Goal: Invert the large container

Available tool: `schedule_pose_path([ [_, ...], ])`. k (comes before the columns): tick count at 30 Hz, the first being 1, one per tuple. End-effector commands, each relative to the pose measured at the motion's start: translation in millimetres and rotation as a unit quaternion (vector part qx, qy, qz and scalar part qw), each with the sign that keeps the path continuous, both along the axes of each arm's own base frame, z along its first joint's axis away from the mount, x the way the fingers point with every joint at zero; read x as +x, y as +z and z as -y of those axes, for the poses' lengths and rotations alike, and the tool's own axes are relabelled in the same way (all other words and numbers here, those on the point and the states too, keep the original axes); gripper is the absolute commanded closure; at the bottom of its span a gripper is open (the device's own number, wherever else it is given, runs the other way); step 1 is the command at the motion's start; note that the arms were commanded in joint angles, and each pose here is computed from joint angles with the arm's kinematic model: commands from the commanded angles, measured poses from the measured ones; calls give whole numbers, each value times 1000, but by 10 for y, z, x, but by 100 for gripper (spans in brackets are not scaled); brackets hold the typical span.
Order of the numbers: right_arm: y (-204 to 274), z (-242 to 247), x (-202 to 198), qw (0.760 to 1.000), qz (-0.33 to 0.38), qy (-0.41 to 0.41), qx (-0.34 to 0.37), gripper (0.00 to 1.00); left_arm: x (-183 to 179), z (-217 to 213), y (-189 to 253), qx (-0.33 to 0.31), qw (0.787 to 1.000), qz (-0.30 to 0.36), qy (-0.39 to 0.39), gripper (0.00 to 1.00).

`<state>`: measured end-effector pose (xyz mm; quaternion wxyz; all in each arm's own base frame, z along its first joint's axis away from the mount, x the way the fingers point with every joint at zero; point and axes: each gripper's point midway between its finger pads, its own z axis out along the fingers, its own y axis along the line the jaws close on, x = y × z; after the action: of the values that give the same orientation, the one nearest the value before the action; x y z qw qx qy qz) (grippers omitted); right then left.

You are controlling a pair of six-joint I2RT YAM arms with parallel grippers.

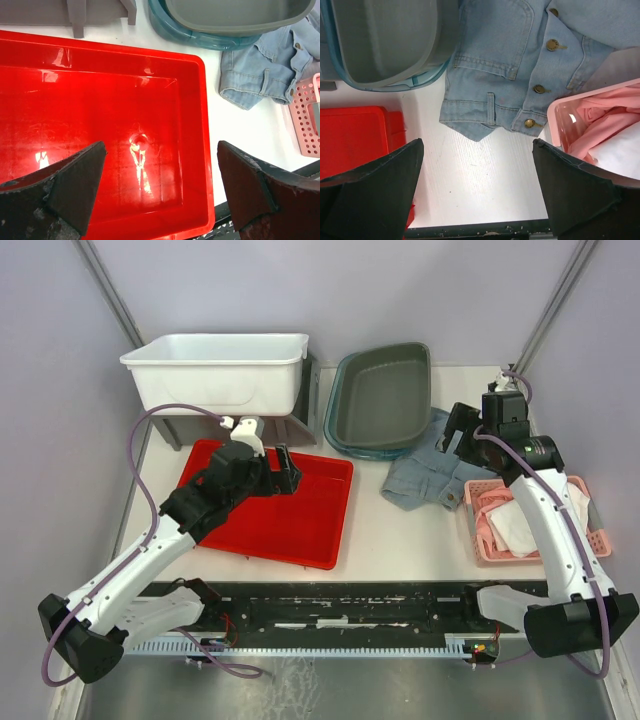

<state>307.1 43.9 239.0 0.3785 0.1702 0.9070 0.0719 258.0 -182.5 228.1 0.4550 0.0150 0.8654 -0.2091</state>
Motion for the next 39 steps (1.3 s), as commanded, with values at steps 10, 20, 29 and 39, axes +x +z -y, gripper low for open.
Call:
schedule_pose_path([
  [10,75,62,78,999,31,-24,-3,1,32,270,199,-28,997,32,-61,1],
  [20,-260,-217,-133,999,16,-24,44,1,-361,1045,-320,15,992,-12,-122,1],
  [29,-278,28,-241,997,-43,-55,-39,1,-194,972,-301,61,995,12,-80,1],
  [39,71,5,583,985,-65,-30,-159,1,6,308,-134,36,999,-12,14,1],
])
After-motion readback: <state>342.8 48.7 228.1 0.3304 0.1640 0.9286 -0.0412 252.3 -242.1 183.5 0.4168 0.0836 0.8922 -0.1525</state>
